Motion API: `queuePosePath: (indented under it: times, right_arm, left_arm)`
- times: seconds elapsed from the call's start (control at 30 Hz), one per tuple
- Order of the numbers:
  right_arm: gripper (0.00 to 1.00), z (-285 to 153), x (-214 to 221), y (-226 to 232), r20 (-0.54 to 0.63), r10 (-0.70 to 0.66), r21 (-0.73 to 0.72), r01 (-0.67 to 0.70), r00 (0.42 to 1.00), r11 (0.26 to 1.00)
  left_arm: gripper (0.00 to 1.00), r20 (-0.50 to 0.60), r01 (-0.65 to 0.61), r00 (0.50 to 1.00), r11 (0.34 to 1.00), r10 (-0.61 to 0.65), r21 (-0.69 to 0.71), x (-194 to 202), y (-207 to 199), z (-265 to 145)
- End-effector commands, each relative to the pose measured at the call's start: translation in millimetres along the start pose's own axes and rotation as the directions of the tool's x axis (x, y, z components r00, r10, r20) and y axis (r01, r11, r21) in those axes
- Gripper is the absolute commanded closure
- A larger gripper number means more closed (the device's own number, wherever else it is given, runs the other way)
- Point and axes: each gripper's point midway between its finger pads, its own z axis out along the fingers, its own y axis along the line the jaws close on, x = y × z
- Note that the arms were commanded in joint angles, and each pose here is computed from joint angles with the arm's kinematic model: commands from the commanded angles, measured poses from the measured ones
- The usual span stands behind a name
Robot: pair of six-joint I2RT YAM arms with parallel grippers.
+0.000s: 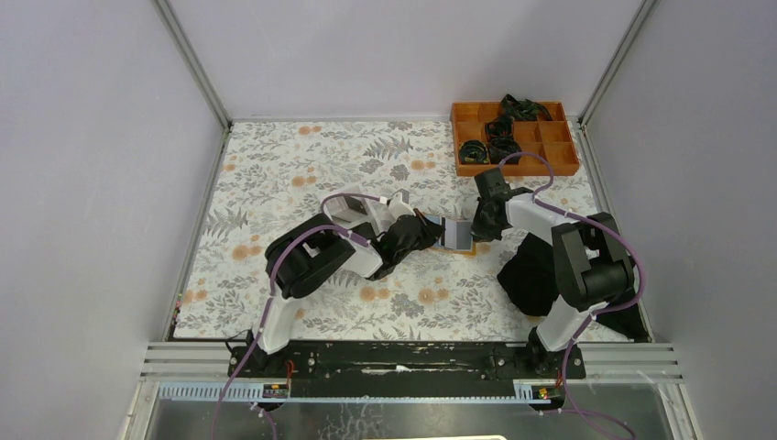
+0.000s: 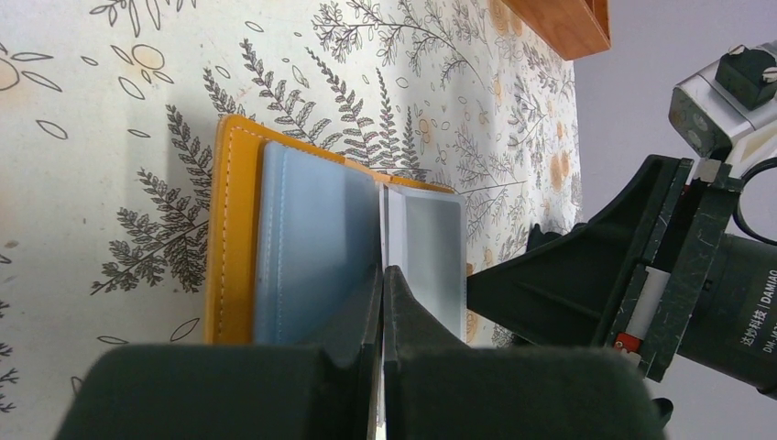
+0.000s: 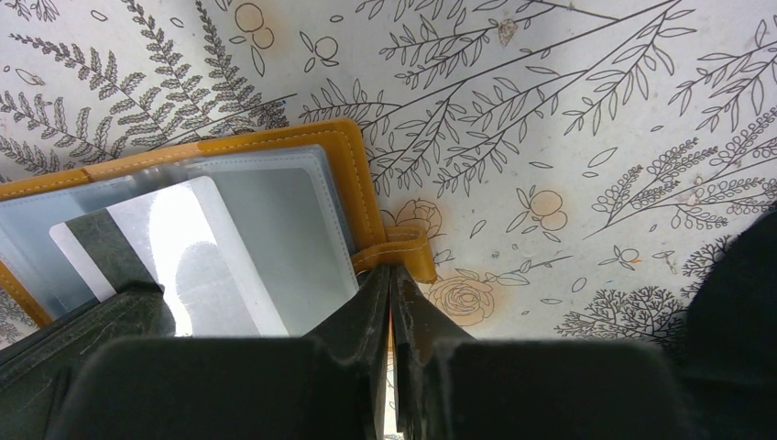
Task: Put the credit cards into the card holder
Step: Insert the credit card into the card holder.
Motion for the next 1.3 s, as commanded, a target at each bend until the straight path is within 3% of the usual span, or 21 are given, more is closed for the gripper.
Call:
queuePosePath:
  times: [0.0, 0.43, 0.53, 0.7, 1.27]
  right_arm:
    - [0.91, 24.3, 59.6, -27.1, -0.196, -0.041, 0.1, 0.062, 0.98, 0.993]
    - [0.91, 25.0, 58.8, -23.5, -0.202, -0.044, 0.088, 0.063, 0.978, 0.994]
    - [0.91, 24.9, 59.1, -22.7, -0.203, -0.044, 0.085, 0.062, 0.978, 0.994]
    - [0.91, 24.9, 58.1, -20.3, -0.202, -0.04, 0.077, 0.056, 0.979, 0.995]
    - [0.91, 21.9, 54.1, -8.0, -0.193, -0.039, 0.048, 0.049, 0.98, 0.998]
  left_arm:
    - [1.0, -0.09, -0.07, 0.994, 0.996, 0.064, -0.064, 32.3, 32.0, -4.5]
    - [0.99, -0.202, -0.13, 0.973, 0.99, 0.116, -0.061, 53.8, 37.8, -0.7]
    - [0.83, -0.209, -0.139, 0.97, 0.989, 0.125, -0.057, 53.8, 35.7, -1.1]
    - [0.74, -0.225, -0.16, 0.964, 0.985, 0.142, -0.061, 53.9, 34.7, -3.3]
    - [0.65, -0.273, -0.21, 0.943, 0.977, 0.191, -0.04, 57.8, 13.1, 2.0]
